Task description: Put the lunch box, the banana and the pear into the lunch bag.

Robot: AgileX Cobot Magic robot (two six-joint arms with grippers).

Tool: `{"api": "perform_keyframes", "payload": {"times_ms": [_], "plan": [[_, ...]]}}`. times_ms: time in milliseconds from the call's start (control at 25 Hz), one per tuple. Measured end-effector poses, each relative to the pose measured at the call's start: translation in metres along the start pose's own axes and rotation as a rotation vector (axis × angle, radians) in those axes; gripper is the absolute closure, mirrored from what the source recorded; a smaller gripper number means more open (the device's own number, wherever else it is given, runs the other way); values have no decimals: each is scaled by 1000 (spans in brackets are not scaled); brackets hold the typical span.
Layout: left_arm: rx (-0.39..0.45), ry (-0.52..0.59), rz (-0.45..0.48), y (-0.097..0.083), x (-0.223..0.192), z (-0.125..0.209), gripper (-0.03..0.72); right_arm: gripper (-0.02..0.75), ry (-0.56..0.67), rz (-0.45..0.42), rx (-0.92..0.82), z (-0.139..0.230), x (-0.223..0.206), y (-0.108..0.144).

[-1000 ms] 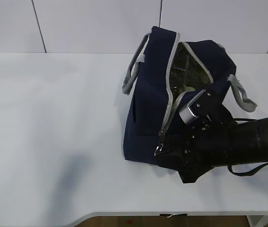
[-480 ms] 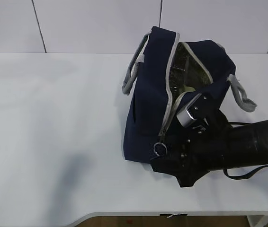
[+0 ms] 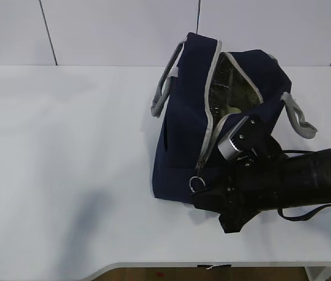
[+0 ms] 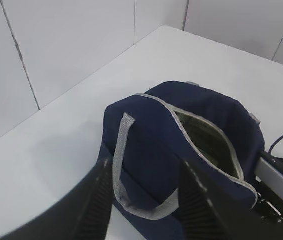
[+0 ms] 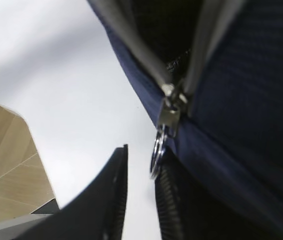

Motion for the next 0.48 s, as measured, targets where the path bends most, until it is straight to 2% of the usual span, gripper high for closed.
{"api": "perform_keyframes", "payload": {"times_ms": [480], "plan": [[0, 2, 3, -1, 0, 0, 370, 728, 28, 26, 19, 5, 0, -5]]}}
Point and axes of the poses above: a point on each arm's last joint axis where the gripper is mounted, x pointing back along that axis away from the gripper, y along the wrist's bending axis when the last joint is at zero, z = x × y, the point moved 9 cm from there along -x, pointing out along that axis toward the gripper, and after that the axes turned 10 degrees about x, right-handed, at the moved point
